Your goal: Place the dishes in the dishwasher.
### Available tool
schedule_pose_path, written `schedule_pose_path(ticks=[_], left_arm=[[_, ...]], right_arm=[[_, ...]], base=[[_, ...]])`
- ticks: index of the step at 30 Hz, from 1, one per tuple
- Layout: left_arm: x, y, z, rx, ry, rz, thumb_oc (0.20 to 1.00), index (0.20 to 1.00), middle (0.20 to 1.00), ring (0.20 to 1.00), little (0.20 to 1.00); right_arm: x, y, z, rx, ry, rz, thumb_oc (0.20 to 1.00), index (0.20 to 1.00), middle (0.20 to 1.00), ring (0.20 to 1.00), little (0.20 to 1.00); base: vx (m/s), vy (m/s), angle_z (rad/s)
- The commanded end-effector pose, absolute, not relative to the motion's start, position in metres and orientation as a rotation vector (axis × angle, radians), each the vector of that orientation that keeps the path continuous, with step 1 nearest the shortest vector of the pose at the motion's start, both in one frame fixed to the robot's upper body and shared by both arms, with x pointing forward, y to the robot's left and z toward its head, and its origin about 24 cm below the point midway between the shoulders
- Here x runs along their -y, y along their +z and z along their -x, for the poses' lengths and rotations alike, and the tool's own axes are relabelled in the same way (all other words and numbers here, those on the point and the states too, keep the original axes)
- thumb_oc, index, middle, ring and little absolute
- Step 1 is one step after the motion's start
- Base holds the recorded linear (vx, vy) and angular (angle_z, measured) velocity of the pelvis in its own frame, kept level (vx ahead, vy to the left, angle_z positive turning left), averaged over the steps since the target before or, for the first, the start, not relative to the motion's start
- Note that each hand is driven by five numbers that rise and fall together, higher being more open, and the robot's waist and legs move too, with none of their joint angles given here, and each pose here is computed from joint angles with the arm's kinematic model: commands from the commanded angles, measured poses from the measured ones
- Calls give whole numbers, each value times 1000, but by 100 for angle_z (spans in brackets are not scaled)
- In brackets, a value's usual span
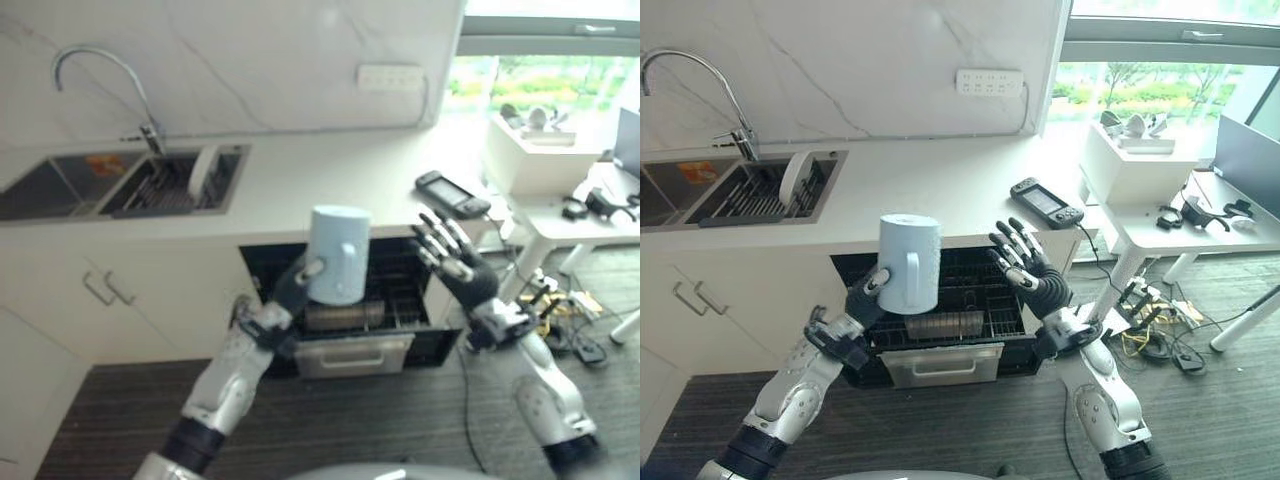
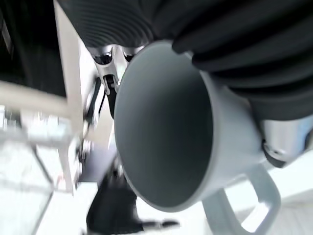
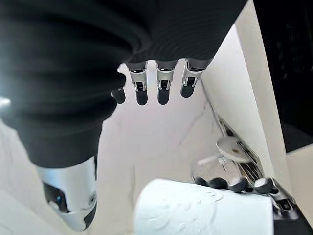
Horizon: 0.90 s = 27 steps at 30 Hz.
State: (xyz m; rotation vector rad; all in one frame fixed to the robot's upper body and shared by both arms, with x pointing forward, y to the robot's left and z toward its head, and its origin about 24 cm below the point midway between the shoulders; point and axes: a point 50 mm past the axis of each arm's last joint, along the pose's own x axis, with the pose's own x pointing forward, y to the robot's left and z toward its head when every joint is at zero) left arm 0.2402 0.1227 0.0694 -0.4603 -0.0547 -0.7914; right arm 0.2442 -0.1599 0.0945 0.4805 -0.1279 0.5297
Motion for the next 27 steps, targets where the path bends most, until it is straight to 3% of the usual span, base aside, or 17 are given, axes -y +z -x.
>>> schedule_pose_path(ticks=[1, 5, 12, 23, 27], left_arm=[[-116, 104, -248, 179, -990, 483, 200, 200, 200, 200, 200], [-107, 97, -239, 103, -1126, 486, 200, 200, 200, 200, 200], [-113, 87, -235, 55, -1122, 360, 200, 200, 200, 200, 200], [-141, 83, -250, 65, -842, 36, 200, 200, 200, 200, 200], [-145, 84, -251, 64, -825, -2, 200, 200, 200, 200, 200]], right_arm=[[160, 126, -252, 260, 602, -510, 1000, 1000, 1000, 1000, 1000], [153, 136, -253, 266, 677, -539, 1000, 1000, 1000, 1000, 1000], [143, 134, -246, 177, 760, -554, 1000, 1000, 1000, 1000, 1000], [128, 143, -238, 176, 865, -556, 1000, 1000, 1000, 1000, 1000], [123, 144, -234, 161, 910, -549, 1000, 1000, 1000, 1000, 1000]], base=[[2, 18, 14], [-3, 7, 5], [0, 0, 0], [0, 0, 0], [0, 0, 0]])
